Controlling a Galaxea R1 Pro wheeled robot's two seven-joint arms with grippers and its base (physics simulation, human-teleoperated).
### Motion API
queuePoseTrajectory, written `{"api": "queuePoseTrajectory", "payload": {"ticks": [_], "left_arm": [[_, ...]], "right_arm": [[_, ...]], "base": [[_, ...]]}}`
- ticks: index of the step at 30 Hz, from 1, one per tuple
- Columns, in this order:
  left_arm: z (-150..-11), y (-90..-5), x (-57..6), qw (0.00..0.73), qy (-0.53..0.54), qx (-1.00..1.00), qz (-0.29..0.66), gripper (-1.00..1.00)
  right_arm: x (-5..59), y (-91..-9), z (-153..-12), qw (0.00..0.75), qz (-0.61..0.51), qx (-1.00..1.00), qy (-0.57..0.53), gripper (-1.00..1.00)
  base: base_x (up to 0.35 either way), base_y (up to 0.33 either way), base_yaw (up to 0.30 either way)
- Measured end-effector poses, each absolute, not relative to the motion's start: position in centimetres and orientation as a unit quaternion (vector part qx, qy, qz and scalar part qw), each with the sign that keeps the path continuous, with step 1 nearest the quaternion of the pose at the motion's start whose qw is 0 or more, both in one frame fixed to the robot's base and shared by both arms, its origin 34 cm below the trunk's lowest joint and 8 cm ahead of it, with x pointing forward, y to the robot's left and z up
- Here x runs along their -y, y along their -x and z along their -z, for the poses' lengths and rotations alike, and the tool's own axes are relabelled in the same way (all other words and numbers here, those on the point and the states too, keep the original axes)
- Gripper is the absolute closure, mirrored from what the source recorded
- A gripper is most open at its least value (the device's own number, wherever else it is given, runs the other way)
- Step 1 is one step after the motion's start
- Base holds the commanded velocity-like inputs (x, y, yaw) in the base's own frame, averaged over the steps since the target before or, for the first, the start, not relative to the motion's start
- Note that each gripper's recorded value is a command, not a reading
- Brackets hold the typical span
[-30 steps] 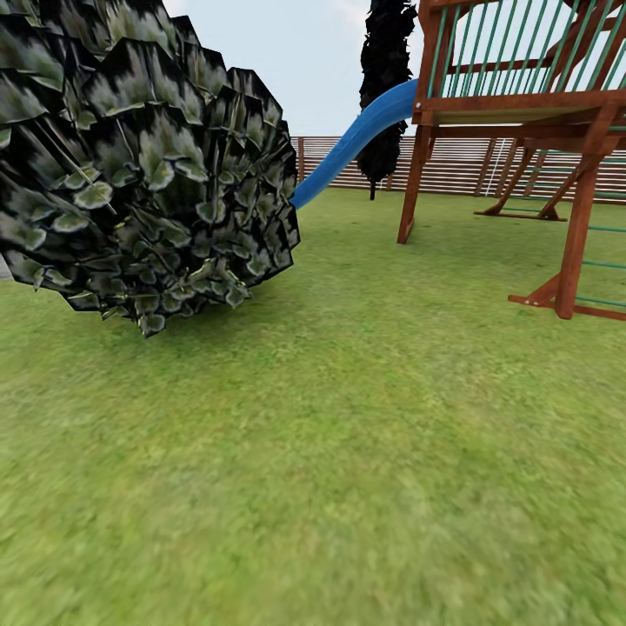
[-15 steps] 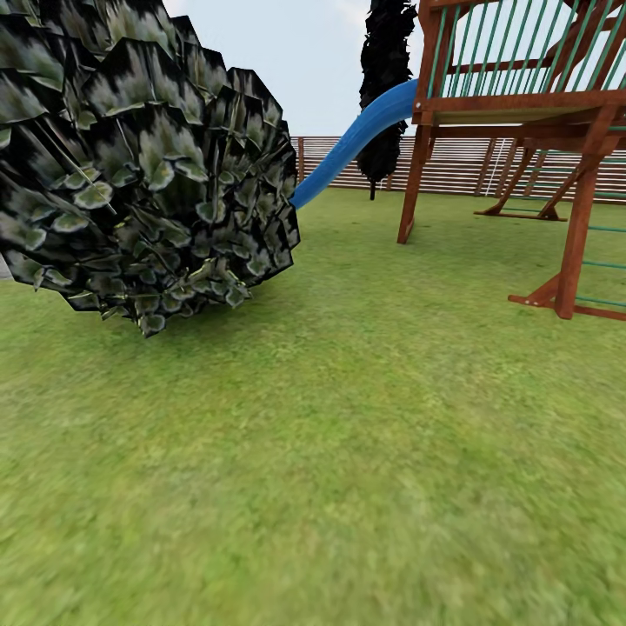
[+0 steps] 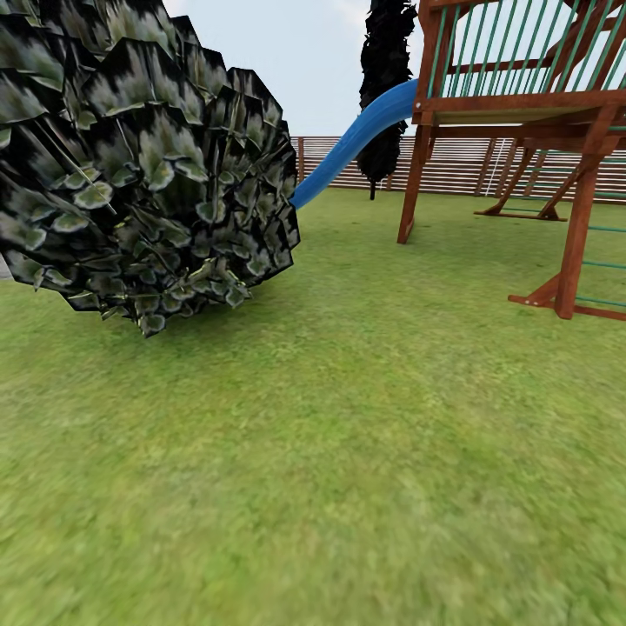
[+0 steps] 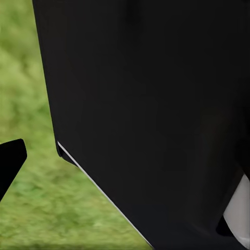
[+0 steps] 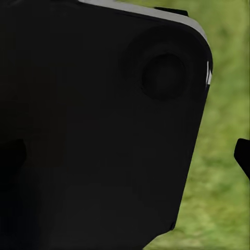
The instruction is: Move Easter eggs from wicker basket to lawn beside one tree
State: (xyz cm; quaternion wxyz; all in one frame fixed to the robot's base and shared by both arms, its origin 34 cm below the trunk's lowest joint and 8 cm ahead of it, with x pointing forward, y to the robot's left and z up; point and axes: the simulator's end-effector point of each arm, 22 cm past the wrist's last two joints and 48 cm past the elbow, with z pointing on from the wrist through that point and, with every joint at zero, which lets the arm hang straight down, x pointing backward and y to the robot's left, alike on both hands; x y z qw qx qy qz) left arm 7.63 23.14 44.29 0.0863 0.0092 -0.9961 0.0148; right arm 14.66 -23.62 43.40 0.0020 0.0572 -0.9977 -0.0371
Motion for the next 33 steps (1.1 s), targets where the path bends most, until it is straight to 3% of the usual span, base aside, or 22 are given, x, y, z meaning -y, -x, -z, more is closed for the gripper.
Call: {"api": "queuePoseTrajectory", "payload": {"ticks": [17, 33], "left_arm": [[-44.3, -7.64, -23.12, 0.086, -0.009, 0.996, -0.015, -1.0], [-44.31, -7.61, -23.12, 0.086, -0.008, 0.996, -0.015, -1.0]], "right_arm": [[23.85, -14.62, -43.4, 0.003, 0.036, 0.998, -0.056, -1.0], [23.72, -14.62, -43.41, 0.002, 0.036, 0.998, -0.057, -1.0]], "base": [[0.065, 0.008, -0.248], [0.283, 0.133, -0.02]]}}
